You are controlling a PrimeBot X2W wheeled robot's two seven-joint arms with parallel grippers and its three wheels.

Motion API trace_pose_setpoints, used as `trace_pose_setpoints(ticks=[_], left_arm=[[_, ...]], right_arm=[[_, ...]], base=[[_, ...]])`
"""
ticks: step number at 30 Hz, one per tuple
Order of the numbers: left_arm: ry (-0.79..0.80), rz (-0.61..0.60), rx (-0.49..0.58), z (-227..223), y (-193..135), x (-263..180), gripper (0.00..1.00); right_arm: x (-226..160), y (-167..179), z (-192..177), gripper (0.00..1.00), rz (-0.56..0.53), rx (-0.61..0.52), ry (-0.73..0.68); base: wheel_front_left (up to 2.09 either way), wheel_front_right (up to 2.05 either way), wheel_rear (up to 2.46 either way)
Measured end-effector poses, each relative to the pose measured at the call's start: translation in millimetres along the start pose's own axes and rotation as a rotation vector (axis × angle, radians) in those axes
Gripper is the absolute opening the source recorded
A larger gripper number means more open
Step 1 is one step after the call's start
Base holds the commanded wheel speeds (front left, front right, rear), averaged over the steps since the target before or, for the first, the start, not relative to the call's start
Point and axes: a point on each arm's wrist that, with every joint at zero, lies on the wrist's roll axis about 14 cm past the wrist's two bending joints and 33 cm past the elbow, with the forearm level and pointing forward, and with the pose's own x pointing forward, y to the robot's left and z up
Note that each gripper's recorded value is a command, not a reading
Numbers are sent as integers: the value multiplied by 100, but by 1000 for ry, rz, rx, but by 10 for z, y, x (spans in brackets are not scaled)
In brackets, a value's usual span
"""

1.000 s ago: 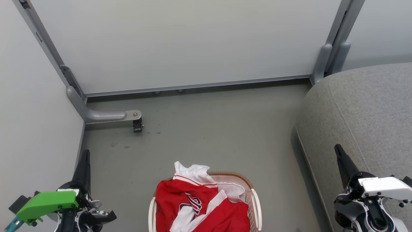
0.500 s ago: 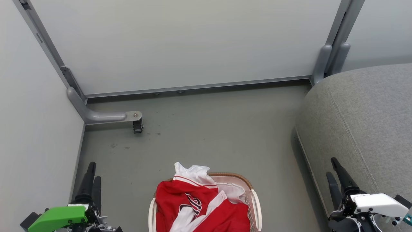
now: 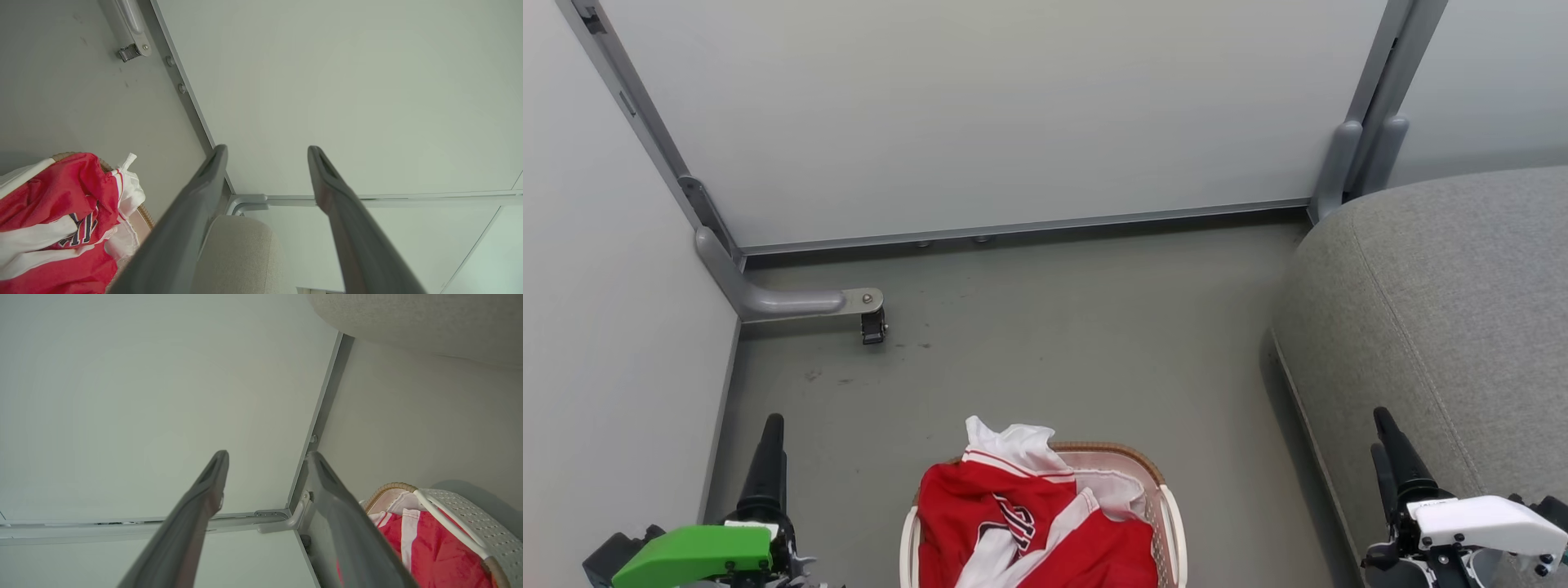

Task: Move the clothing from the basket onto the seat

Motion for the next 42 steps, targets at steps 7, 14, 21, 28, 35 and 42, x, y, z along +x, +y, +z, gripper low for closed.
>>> trace_pose_setpoints(ticks=[7,14,21,28,35,42], left_arm=[[-1,-1,133,-34,-37,-12,100],[-8,-11,263,-49,-90,-15,100],[-17,-23,406,-57,-115,-55,100],[-12,-42,551,-110,-146,-91,100],[-19,-61,665,-132,-173,-126,100],[-30,-68,763,-127,-176,-158,100]], right_arm=[[0,75,44,100,22,-146,-20],[-26,123,62,100,39,-276,-34],[-61,157,45,100,55,-404,-37],[-76,210,22,100,77,-523,-40],[-108,251,-6,100,99,-635,-43],[-131,294,-27,100,122,-740,-49]], base=[[0,0,0],[0,0,0],[0,0,0],[0,0,0],[0,0,0],[0,0,0]])
